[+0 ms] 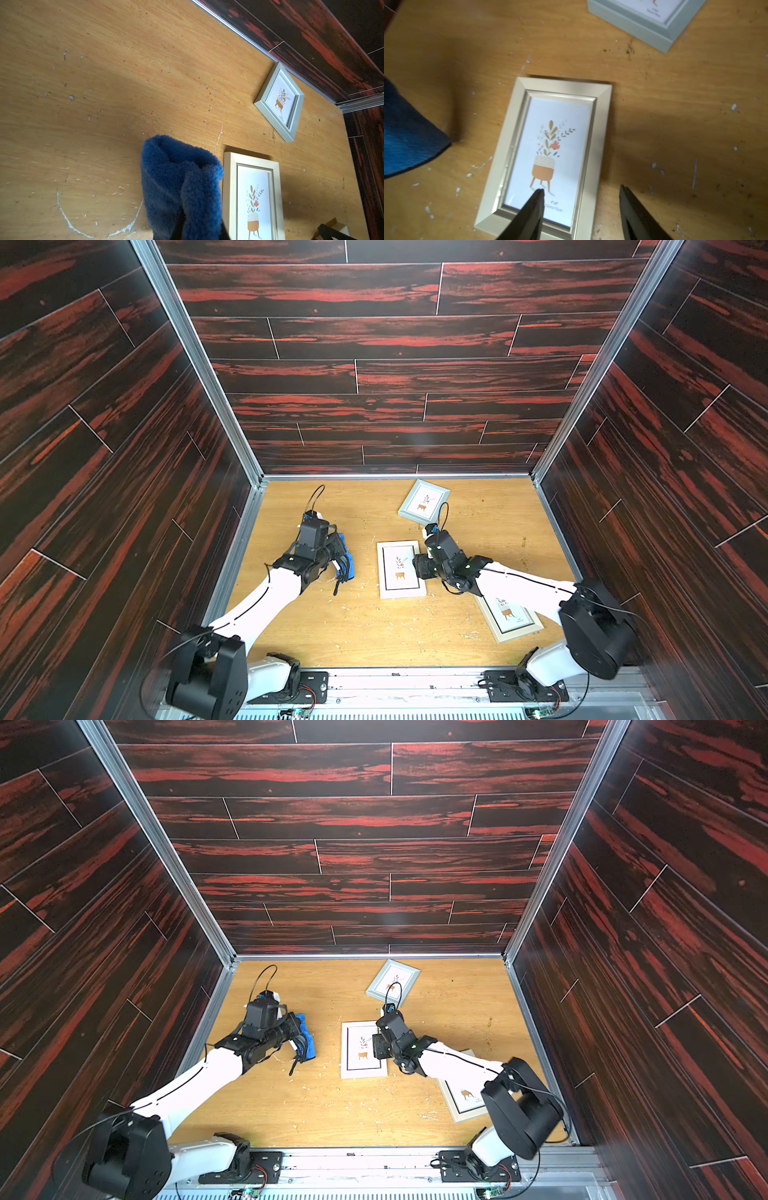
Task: Wipe the picture frame with a cloth
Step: Wipe the dirt from the picture frame.
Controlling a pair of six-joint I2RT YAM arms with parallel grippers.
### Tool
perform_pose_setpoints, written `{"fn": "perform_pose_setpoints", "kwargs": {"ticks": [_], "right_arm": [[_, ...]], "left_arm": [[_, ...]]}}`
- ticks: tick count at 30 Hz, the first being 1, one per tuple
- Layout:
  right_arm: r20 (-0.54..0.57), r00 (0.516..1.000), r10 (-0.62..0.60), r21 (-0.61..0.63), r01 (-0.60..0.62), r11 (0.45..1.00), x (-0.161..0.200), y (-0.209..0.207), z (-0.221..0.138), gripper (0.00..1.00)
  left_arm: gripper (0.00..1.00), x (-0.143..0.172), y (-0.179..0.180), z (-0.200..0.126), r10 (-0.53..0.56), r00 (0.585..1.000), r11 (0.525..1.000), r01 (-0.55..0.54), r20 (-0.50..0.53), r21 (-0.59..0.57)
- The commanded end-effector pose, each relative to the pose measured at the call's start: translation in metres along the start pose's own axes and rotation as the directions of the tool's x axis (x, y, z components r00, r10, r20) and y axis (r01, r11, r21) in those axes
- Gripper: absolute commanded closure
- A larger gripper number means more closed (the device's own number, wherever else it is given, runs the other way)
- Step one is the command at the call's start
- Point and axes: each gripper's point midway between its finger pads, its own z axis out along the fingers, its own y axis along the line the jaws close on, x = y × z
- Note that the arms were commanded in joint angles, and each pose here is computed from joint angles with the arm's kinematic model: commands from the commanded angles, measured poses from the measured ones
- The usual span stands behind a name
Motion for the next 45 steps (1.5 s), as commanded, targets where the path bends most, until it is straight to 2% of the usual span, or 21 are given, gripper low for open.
{"fn": "perform_pose_setpoints", "kwargs": {"ticks": [1, 8, 14, 18, 27, 30, 38, 40, 45], "right_arm": [[-0.08, 0.996, 0.039, 0.07, -0.034, 0.997, 0.017, -0.012, 0.012, 0.41], [-0.215, 0.973, 0.088, 0.024, -0.085, 0.996, 0.044, -0.006, 0.039, 0.44], [-0.265, 0.958, 0.108, -0.02, -0.118, 0.993, 0.049, -0.003, 0.05, 0.49], [-0.285, 0.953, 0.099, 0.004, -0.102, 0.995, 0.052, -0.007, 0.057, 0.56], [-0.294, 0.951, 0.092, 0.012, -0.093, 0.996, 0.05, -0.006, 0.062, 0.79], [-0.283, 0.953, 0.105, 0.048, -0.096, 0.994, 0.048, -0.012, 0.062, 0.83], [-0.269, 0.955, 0.124, 0.117, -0.096, 0.989, 0.05, -0.027, 0.062, 0.9], [-0.267, 0.956, 0.122, 0.1, -0.098, 0.99, 0.049, -0.024, 0.063, 0.91], [-0.265, 0.958, 0.112, 0.049, -0.102, 0.994, 0.046, -0.01, 0.063, 0.92]], "left_arm": [[1.0, 0.018, -0.005, 0.018, 0.032, 0.991, 0.999, -0.032, -0.132, 0.001], [1.0, 0.041, -0.043, 0.053, 0.077, 0.964, 0.997, -0.068, -0.253, 0.046], [1.0, 0.068, -0.067, 0.075, 0.132, 0.931, 0.991, -0.117, -0.34, 0.065], [1.0, 0.089, -0.073, 0.094, 0.111, 0.903, 0.994, -0.091, -0.414, 0.068], [1.0, 0.133, -0.076, 0.134, 0.078, 0.84, 0.997, -0.069, -0.538, 0.036], [1.0, 0.132, -0.071, 0.14, 0.073, 0.843, 0.996, -0.084, -0.534, 0.003], [1.0, 0.093, -0.015, 0.116, 0.074, 0.893, 0.977, -0.154, -0.444, -0.148], [1.0, 0.1, -0.019, 0.117, 0.091, 0.877, 0.977, -0.17, -0.472, -0.126], [1.0, 0.117, -0.07, 0.141, 0.1, 0.876, 0.991, -0.129, -0.472, -0.029]]}}
